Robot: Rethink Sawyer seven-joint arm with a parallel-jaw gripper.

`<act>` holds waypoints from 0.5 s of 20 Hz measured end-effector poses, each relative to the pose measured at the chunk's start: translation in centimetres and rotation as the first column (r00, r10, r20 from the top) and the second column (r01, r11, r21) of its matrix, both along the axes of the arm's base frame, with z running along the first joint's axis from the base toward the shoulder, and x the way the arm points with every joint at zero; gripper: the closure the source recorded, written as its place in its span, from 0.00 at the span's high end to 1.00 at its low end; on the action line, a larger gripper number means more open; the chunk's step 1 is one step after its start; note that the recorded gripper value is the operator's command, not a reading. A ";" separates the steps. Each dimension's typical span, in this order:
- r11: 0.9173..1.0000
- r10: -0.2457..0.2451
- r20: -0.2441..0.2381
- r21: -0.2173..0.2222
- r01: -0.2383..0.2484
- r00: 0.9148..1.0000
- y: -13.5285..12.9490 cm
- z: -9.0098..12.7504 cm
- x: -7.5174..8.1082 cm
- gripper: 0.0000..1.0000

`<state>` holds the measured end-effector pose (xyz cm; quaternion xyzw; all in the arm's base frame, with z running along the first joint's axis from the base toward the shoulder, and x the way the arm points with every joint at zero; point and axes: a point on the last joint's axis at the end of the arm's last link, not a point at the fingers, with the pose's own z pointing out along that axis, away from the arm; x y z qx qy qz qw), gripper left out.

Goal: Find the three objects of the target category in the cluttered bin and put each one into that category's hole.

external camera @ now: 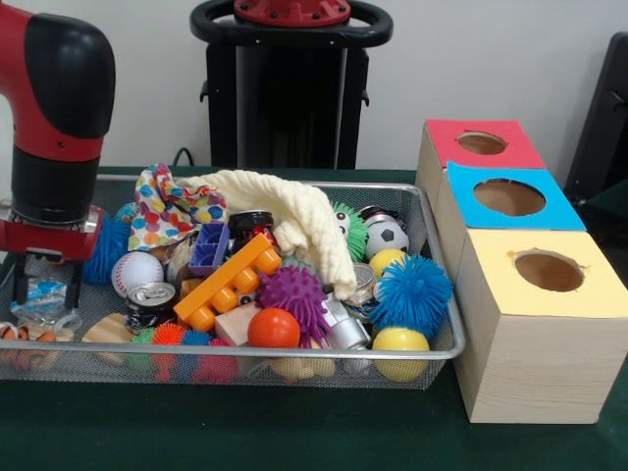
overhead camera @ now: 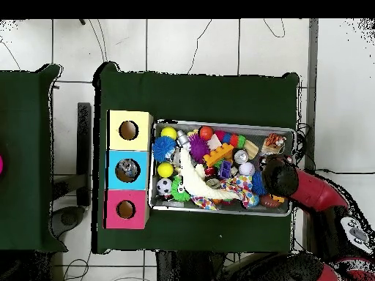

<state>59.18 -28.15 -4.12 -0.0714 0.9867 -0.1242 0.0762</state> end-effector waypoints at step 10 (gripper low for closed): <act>0.999 -0.019 0.034 0.044 0.017 0.999 0.2 -0.1 0.7 1.00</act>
